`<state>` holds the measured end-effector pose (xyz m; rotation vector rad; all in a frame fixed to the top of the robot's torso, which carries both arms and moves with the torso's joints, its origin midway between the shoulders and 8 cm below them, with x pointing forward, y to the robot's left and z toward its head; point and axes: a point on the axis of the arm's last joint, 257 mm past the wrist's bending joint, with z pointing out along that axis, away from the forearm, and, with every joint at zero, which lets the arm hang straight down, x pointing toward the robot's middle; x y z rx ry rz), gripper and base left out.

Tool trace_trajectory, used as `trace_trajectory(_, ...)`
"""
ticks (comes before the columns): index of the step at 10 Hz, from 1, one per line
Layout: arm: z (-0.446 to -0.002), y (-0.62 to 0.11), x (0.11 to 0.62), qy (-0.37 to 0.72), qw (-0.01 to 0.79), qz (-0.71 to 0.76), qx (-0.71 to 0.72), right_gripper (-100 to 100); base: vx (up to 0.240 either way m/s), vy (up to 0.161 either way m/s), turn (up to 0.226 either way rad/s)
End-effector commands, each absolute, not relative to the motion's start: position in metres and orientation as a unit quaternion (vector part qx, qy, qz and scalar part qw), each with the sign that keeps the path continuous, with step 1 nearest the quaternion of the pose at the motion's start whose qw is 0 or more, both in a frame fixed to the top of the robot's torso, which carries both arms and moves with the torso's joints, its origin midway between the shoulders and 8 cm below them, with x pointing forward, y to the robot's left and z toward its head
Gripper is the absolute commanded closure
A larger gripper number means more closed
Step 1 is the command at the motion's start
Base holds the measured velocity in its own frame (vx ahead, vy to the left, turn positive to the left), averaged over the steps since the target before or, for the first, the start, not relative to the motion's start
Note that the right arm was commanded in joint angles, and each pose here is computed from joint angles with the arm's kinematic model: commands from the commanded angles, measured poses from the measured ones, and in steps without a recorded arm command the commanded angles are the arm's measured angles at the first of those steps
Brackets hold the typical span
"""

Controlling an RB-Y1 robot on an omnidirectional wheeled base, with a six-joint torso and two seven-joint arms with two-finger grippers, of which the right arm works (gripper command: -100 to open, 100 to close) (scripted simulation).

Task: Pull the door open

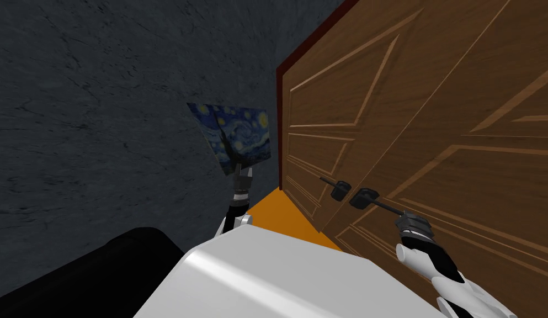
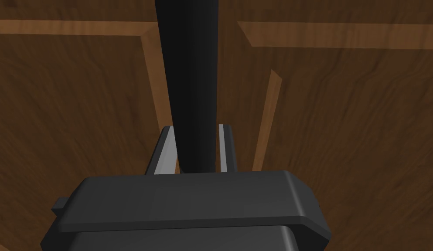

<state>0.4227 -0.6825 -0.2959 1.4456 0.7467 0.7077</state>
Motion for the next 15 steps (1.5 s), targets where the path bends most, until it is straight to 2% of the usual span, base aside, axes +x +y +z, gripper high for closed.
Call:
trace_trajectory(1, -0.299, -0.684, 0.420, 0.331, 0.629, 0.307, 0.633, 100, -0.211, -0.019, 0.062)
trace_trajectory(5, -0.296, -0.646, 0.455, 0.353, 0.615, 0.343, 0.617, 100, -0.215, 0.036, 0.089)
trace_trajectory(8, -0.293, -0.628, 0.470, 0.360, 0.609, 0.359, 0.609, 100, -0.077, 0.038, 0.050)
trace_trajectory(9, -0.296, -0.643, 0.457, 0.356, 0.612, 0.344, 0.616, 100, -0.034, 0.004, -0.021)
trace_trajectory(15, -0.294, -0.603, 0.484, 0.385, 0.595, 0.378, 0.596, 100, -0.195, -0.036, 0.069)
